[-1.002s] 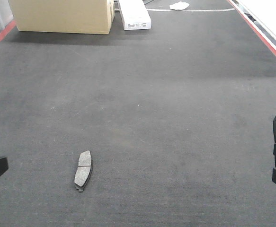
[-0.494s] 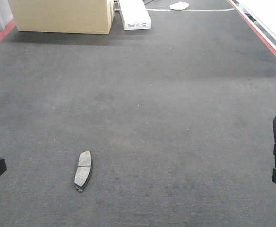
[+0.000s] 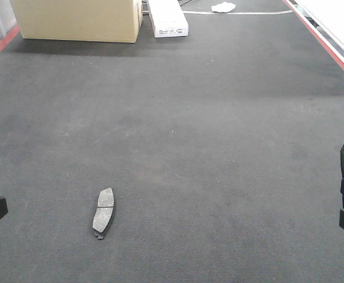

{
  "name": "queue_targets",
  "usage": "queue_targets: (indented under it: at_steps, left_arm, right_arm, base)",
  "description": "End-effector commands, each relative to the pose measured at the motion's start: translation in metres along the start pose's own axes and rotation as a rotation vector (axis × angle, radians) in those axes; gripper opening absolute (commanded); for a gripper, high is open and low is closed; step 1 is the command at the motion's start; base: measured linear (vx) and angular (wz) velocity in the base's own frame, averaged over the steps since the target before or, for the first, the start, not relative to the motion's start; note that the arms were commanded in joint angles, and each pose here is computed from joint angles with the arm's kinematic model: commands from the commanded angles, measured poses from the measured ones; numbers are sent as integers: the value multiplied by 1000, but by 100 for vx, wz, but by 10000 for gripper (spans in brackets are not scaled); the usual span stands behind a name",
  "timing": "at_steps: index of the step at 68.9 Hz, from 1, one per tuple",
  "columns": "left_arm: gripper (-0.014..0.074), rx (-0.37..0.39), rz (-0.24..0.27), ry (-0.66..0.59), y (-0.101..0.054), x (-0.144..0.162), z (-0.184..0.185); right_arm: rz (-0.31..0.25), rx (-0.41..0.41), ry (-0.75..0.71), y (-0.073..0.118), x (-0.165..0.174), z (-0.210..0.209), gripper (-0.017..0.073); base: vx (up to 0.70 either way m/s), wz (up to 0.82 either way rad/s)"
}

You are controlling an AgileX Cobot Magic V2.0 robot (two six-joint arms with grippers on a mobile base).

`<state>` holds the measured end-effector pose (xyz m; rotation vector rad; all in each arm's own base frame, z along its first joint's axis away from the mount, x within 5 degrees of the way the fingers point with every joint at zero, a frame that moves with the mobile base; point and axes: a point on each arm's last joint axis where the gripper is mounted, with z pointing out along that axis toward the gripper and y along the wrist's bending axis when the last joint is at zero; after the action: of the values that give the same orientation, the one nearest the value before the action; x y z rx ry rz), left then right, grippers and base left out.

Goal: Move and align brake pads A on conveyor
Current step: 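Raise the open left gripper away from the placed pad, then lower the right gripper beside the first pad and open to release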

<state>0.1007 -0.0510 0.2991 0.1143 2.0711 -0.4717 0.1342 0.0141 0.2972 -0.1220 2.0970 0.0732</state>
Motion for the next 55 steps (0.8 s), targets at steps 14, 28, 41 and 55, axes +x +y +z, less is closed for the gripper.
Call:
queue_targets:
  at_steps: [14, 28, 41, 55]
  left_arm:
    - [-6, 45, -1, -77, -6, -12, -4]
    - [-6, 45, -1, -77, -6, -12, -4]
    - [-6, 45, -1, -77, -6, -12, -4]
    - [-6, 45, -1, -77, -6, -12, -4]
  right_arm:
    - [111, -45, -87, 3, -19, 2, 85]
    - [176, -113, 65, 9, -32, 40, 101]
    - [198, -203, 221, 18, -41, 80, 105]
    - [137, -309, 343, 60, -36, 117, 108]
  base:
    - [0, 0]
    - [0, 0]
    - [0, 0]
    - [0, 0]
